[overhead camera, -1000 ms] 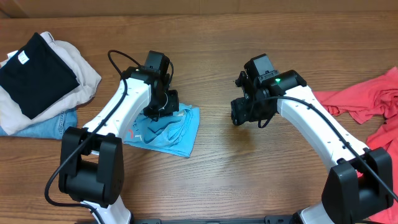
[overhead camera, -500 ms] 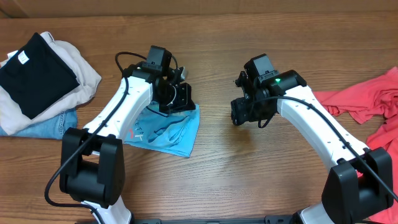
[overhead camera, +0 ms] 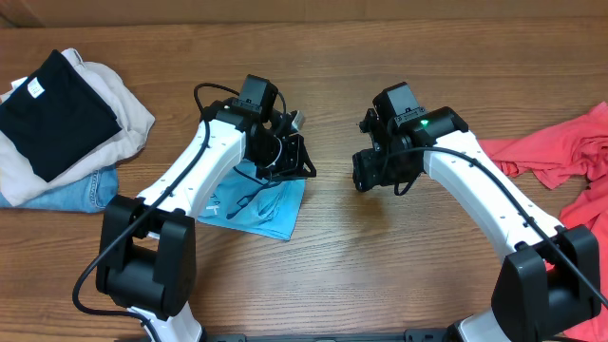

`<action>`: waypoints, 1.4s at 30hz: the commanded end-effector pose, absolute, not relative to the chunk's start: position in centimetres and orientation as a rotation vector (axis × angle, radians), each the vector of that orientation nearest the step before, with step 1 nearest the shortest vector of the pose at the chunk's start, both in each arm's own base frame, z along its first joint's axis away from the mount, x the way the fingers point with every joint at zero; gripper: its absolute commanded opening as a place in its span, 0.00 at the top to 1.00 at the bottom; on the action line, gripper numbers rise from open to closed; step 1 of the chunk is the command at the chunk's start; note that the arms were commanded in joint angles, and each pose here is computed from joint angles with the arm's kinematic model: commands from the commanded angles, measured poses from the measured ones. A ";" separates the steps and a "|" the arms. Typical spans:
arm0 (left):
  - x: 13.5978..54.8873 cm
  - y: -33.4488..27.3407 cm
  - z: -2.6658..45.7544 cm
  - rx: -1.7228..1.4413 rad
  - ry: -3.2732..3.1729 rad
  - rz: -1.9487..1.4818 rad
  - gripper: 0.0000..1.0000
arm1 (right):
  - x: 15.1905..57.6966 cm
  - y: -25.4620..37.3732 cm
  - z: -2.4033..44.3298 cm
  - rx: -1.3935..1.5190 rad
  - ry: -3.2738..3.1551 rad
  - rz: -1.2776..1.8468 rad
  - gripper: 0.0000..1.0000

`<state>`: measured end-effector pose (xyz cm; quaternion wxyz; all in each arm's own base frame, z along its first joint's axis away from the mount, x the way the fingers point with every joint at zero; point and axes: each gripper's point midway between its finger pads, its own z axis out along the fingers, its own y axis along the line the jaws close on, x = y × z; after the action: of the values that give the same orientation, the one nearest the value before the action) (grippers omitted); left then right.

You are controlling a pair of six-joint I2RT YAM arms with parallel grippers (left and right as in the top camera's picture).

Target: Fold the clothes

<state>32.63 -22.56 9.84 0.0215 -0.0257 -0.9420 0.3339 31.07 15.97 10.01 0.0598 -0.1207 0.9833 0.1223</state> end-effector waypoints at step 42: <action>32.4 4.1 5.9 0.677 -3.059 0.130 0.62 | 27.2 37.7 8.6 -0.909 2.537 0.539 0.50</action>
<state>32.57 4.26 6.03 0.0017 0.2211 -0.9742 0.0443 26.44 37.68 7.72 0.1793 -0.3379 0.9024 0.1984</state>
